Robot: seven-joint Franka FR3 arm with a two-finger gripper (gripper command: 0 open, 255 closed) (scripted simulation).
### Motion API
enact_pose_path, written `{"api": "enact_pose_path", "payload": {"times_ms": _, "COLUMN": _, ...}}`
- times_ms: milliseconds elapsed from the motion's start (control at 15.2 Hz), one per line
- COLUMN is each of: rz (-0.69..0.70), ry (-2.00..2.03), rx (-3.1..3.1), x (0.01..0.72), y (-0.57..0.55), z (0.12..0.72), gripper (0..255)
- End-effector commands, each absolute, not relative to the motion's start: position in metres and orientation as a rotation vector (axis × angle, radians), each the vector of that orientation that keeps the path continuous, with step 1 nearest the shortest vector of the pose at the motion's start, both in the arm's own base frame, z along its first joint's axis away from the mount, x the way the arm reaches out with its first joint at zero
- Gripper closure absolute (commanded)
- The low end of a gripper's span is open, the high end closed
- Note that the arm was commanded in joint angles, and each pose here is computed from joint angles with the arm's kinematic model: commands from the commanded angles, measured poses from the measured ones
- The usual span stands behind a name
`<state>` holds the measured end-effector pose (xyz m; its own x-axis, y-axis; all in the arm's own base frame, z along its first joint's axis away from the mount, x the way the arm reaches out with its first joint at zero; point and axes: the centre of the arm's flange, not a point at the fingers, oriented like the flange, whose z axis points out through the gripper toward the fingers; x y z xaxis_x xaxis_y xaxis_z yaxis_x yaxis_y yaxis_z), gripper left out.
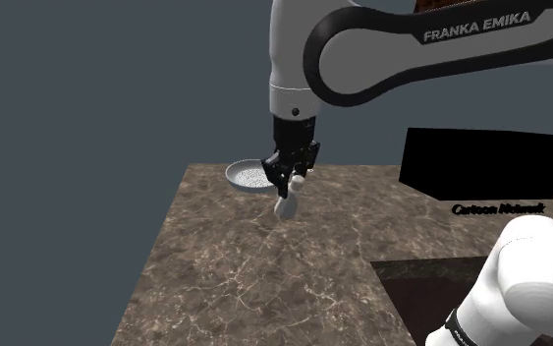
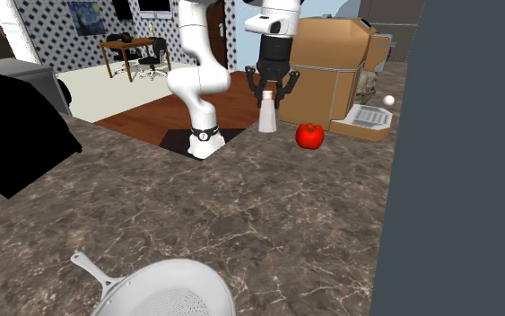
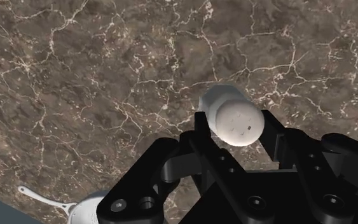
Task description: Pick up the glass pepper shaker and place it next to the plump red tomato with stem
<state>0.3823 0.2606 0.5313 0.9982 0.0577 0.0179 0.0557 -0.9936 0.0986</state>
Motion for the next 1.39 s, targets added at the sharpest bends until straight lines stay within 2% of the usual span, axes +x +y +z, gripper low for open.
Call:
{"api": "enact_pose_path", "payload": {"times_ms": 0, "rz": 0.032, "ry": 0.085, "rx": 3.042, "x": 0.358, "y": 0.268, "z": 0.530, "gripper": 255}}
{"api": "enact_pose_path", "payload": {"times_ms": 1056, "rz": 0.032, "ry": 0.085, "rx": 3.042, "x": 0.161, "y": 0.338, "z": 0.531, "gripper": 255}}
{"api": "enact_pose_path", "payload": {"times_ms": 1320, "rz": 0.032, "ry": 0.085, "rx": 3.042, "x": 0.161, "y": 0.338, "z": 0.510, "gripper": 255}}
